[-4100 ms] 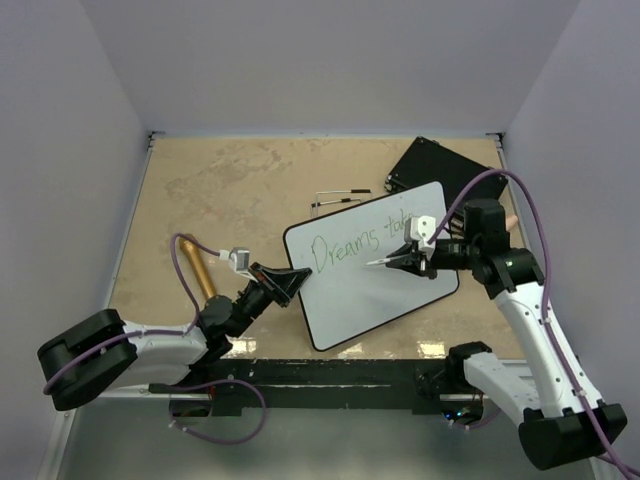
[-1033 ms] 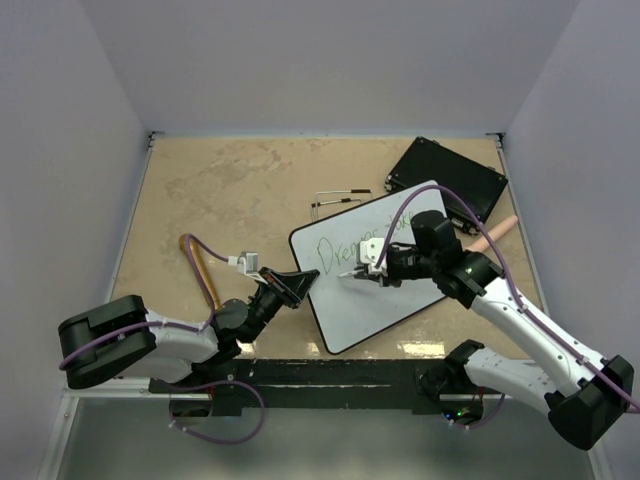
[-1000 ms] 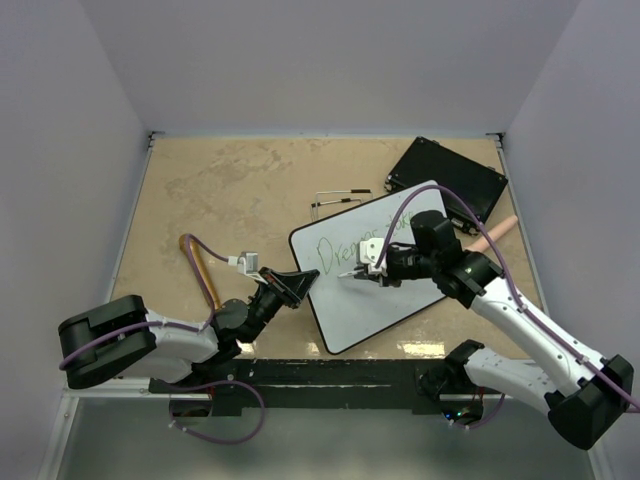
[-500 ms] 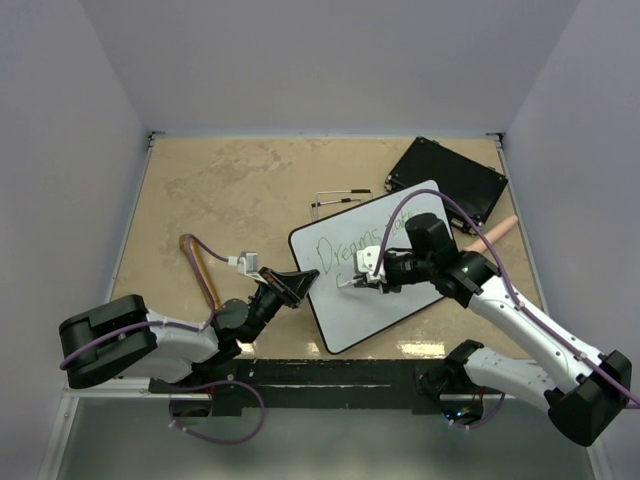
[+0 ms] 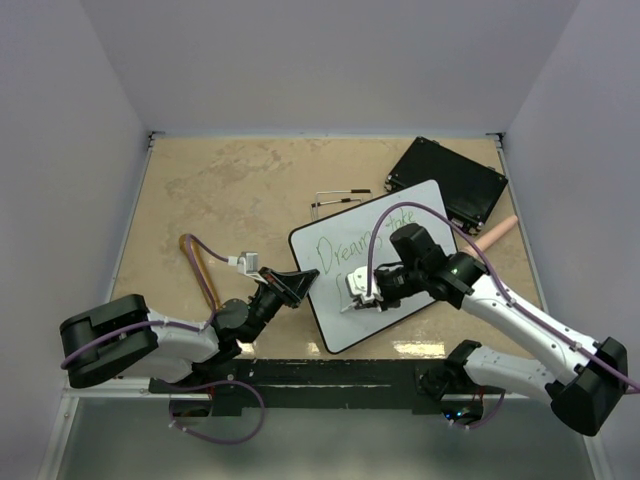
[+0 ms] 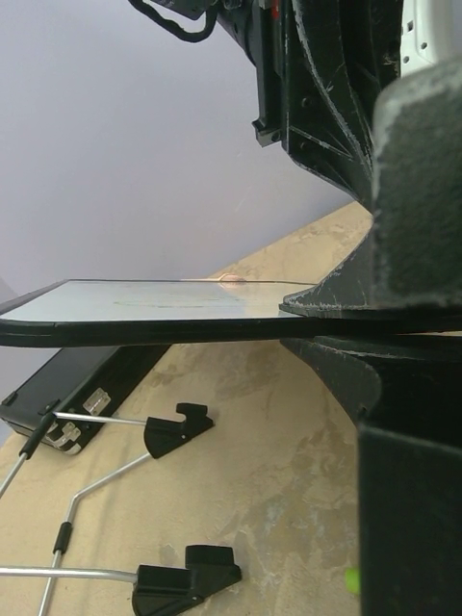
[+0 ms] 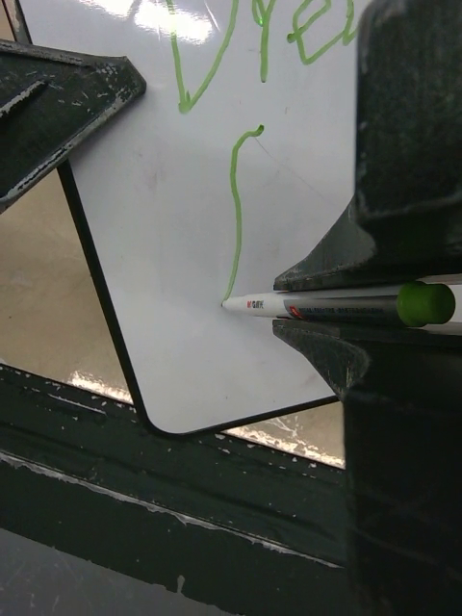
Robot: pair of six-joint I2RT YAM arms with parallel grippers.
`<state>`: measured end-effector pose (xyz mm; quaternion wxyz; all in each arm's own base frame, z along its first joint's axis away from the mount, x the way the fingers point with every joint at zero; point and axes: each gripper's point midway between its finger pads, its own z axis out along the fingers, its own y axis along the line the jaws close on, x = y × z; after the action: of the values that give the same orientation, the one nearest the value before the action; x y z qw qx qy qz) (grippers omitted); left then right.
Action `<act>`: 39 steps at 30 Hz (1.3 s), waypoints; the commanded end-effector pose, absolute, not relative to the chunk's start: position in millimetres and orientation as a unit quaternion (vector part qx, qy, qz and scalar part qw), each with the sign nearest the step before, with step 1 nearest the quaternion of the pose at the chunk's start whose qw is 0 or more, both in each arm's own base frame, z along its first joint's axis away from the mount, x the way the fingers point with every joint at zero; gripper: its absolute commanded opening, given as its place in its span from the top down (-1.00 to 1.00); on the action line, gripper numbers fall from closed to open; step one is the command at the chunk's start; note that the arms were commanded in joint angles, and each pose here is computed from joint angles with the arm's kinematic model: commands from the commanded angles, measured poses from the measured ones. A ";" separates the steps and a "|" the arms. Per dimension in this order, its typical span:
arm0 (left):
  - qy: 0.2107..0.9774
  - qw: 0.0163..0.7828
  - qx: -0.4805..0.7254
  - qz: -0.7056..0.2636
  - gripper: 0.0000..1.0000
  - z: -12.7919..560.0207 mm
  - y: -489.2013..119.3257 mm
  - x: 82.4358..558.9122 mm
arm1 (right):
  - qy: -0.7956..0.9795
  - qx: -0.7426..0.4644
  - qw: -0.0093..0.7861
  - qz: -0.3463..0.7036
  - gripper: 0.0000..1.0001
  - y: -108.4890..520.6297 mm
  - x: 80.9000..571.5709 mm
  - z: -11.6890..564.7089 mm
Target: Write a sentence on the whiteboard
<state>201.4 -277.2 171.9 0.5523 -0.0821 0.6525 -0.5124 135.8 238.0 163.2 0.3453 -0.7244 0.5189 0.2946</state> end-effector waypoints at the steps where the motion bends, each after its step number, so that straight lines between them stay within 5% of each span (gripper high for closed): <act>1: 0.658 0.589 -0.052 -0.467 1.00 166.3 -272.2 207.7 | 0.498 -0.724 0.364 0.307 1.00 246.1 135.6 182.1; 9: 0.657 0.588 -0.051 -0.469 1.00 166.0 -271.1 206.4 | 0.518 -0.680 0.424 0.299 1.00 237.2 164.0 212.2; 39: 0.656 0.588 -0.049 -0.470 1.00 166.3 -272.7 206.5 | 0.523 -0.676 0.413 0.314 1.00 249.4 169.0 201.7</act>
<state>200.7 -278.1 173.6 0.5535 -0.0813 0.6491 -0.5155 168.8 246.2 198.0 0.4125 -0.6693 0.5316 0.3152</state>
